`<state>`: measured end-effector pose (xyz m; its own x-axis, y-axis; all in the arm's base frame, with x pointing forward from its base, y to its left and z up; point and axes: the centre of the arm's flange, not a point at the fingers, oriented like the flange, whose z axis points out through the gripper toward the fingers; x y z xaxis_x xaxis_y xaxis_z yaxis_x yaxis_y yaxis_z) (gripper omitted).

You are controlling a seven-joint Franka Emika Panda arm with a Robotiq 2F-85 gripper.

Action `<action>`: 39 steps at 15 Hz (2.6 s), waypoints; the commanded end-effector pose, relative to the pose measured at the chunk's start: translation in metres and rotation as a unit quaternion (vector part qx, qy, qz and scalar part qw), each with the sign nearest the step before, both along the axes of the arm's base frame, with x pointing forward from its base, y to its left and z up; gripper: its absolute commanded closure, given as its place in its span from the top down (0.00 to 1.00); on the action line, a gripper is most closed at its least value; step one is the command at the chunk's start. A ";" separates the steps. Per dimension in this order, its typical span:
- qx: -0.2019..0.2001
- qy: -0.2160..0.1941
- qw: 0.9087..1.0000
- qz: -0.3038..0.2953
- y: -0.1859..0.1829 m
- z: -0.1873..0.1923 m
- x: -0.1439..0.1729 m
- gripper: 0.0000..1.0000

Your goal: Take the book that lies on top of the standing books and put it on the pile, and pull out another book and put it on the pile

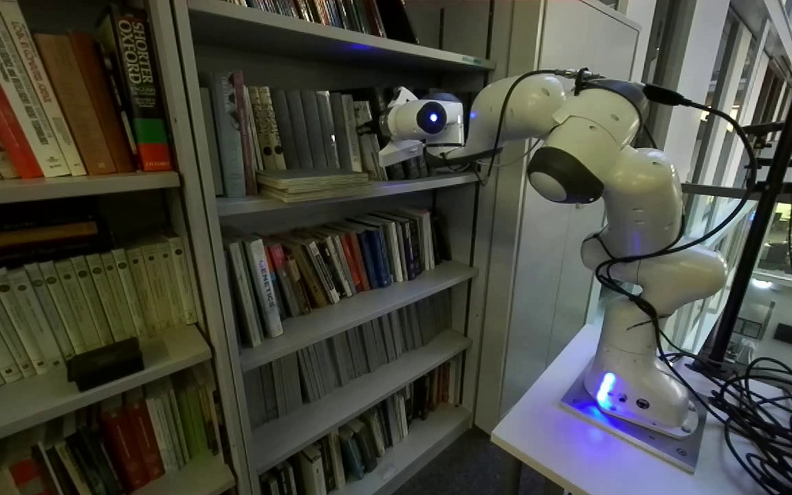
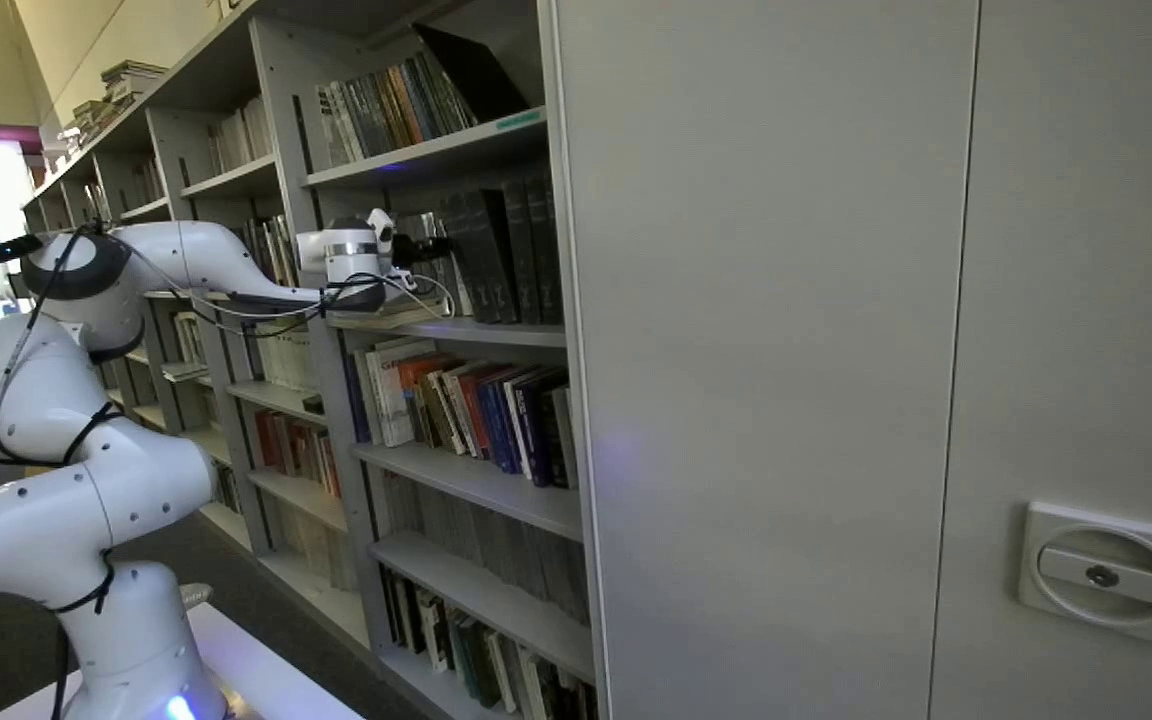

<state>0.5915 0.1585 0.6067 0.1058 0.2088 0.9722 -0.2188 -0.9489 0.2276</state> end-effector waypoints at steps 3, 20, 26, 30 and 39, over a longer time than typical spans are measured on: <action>0.006 -0.007 1.000 0.011 -0.002 0.000 0.003 0.93; 0.028 -0.028 0.999 -0.008 -0.023 0.017 -0.010 0.36; 0.030 -0.032 0.999 -0.013 -0.028 0.021 -0.012 0.34; 0.031 -0.033 0.999 -0.011 -0.029 0.020 -0.014 0.50; 0.046 -0.035 0.998 -0.015 -0.043 0.022 -0.029 0.23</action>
<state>0.5776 0.1389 0.6248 0.0653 0.1395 0.9881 -0.2262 -0.9623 0.1508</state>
